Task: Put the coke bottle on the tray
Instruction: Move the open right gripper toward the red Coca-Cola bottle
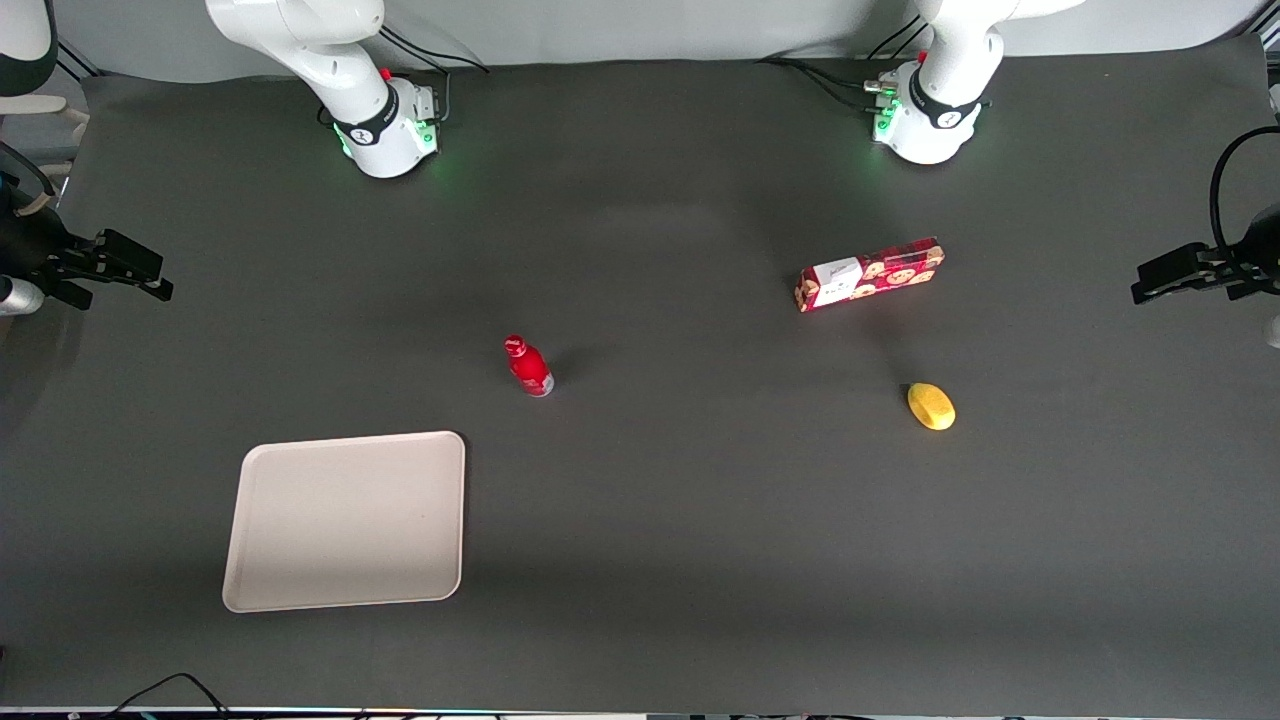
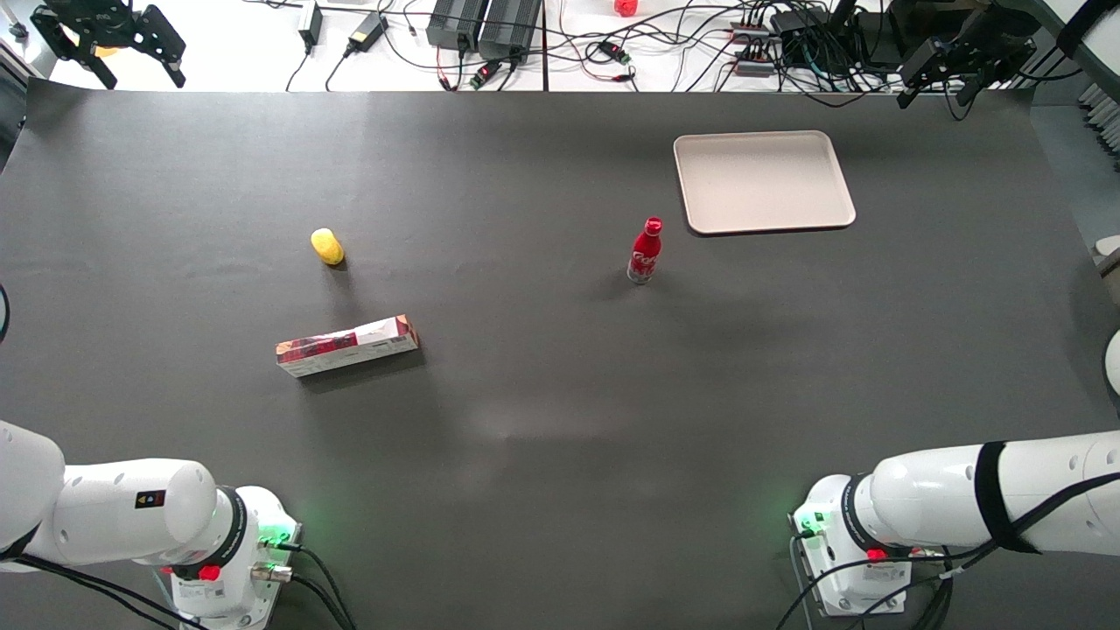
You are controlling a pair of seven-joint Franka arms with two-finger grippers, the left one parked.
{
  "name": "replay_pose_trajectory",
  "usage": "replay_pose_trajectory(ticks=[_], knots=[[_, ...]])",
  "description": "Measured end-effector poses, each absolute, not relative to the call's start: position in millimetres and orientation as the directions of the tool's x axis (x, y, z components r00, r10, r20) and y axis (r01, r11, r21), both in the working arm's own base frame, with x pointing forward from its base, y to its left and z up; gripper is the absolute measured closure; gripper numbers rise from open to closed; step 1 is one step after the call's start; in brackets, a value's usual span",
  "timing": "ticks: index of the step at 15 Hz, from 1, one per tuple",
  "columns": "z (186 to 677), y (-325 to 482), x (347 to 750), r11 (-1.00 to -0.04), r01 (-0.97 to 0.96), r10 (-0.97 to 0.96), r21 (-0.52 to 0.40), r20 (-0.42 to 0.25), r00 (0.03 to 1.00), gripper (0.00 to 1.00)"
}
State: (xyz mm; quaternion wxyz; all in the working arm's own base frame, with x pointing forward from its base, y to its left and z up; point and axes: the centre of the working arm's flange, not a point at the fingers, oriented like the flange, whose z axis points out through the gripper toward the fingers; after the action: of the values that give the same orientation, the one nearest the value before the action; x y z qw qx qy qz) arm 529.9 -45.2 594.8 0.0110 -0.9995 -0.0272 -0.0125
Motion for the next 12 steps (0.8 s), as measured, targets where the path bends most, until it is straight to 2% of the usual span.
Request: replay_pose_trajectory(ticks=[8, 10, 12], knots=[[581.3, -31.7, 532.4, -0.997, 0.061, 0.061, -0.039, 0.0, 0.998, 0.0], [571.5, 5.4, 533.5, -0.997, 0.033, 0.034, -0.067, -0.012, 0.999, 0.0], [564.3, 68.0, 534.5, -0.998, 0.006, 0.005, -0.063, 0.007, 1.0, 0.0]])
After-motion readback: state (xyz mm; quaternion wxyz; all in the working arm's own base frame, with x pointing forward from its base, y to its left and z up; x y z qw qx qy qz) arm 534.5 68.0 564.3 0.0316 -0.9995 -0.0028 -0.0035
